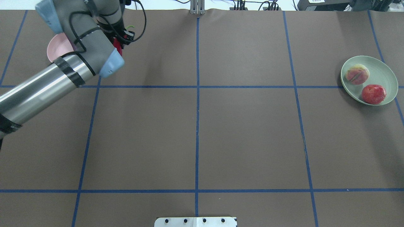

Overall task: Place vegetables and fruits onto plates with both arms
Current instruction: 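Carry the chili pepper to the pink plate and release it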

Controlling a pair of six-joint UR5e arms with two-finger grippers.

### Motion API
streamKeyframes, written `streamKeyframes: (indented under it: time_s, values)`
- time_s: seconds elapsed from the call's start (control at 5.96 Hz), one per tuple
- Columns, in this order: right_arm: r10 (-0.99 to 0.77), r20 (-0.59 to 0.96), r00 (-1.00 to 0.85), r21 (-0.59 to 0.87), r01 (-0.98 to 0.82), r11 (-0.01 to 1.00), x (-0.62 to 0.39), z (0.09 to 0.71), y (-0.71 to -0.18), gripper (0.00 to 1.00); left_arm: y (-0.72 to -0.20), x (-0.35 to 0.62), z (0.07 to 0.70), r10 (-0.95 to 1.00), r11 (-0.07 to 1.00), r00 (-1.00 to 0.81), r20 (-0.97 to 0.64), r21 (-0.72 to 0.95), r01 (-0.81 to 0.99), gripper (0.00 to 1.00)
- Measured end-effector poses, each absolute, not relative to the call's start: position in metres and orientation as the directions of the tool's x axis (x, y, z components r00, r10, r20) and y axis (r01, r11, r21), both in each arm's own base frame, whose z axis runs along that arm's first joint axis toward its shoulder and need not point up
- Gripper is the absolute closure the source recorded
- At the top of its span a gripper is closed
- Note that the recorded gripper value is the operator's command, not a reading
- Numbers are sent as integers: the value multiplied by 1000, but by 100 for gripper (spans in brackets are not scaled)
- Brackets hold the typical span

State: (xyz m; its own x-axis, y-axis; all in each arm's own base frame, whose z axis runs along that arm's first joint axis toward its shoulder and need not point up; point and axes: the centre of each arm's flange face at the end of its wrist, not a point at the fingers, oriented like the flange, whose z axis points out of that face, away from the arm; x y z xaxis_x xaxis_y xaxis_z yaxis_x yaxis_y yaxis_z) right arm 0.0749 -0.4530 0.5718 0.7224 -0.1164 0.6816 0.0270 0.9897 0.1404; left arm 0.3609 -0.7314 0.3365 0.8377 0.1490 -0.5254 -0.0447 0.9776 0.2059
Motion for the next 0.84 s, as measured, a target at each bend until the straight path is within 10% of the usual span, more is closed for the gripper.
streamKeyframes:
  time_s: [0.67,0.84]
  values:
    - [-120,681,722,141,32,989,73,571,-454,0,-789,235,476,33,986,860,-508,159,55,48]
    - [-121,681,722,141,33,989,72,571,-454,0,-779,232,499,-26,986,831,-556,125,115,0]
